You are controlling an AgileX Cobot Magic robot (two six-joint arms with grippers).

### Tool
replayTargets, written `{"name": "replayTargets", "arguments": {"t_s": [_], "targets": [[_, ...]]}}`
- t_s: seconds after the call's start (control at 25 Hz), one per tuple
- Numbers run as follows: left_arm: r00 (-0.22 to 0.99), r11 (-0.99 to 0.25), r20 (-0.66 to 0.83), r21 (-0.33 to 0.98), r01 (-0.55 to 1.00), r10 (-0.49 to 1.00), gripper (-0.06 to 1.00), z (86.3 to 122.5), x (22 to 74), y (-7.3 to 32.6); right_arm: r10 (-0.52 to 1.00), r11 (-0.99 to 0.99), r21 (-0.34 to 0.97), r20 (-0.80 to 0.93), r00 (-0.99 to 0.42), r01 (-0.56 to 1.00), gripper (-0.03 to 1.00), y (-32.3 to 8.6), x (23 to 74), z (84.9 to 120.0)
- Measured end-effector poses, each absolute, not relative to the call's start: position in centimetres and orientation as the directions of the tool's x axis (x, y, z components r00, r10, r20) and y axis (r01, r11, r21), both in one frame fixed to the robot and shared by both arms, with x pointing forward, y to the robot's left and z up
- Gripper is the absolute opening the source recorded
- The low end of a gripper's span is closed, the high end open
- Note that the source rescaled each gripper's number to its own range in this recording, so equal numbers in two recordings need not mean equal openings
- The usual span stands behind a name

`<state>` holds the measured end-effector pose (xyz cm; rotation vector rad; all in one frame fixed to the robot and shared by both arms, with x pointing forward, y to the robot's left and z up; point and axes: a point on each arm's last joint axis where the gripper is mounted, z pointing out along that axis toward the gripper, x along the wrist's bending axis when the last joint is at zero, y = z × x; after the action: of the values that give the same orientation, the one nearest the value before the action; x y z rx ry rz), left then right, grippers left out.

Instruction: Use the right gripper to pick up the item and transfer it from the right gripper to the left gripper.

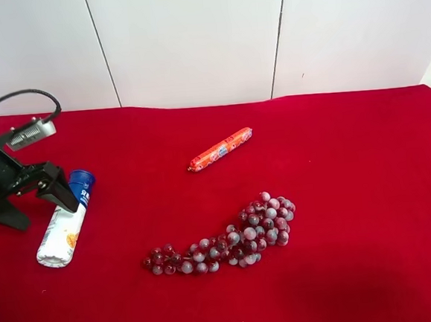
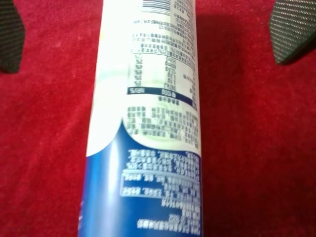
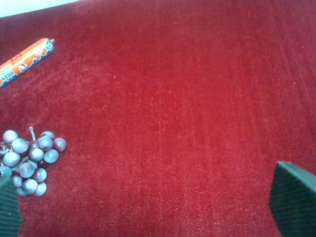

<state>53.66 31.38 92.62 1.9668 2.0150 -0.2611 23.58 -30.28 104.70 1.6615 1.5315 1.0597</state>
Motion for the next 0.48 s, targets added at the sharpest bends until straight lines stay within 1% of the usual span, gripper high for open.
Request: {"name": "replayTargets", "arguments": {"t_s": [0.16,0.28,0.48], "targets": [[0.038,0.017,-0.345,0.153,0.988,0.938,1.00,95.9,54.0,31.3,0.990,-0.121,0.869,0.139,-0.002,0.479,1.00,-30.3,23.6,104.7],[0.065,0.010,-0.338,0.215,0.977,0.939,1.00,99.3,53.5,31.2,0.990,-0.121,0.869,0.139,-0.002,0.479,1.00,-30.3,23.6,104.7],[0.123,-0.008,-0.296,0.360,0.933,0.947,1.00,105.7,50.2,30.7,0.990,-0.121,0.869,0.139,-0.002,0.479,1.00,-30.3,23.6,104.7]]}}
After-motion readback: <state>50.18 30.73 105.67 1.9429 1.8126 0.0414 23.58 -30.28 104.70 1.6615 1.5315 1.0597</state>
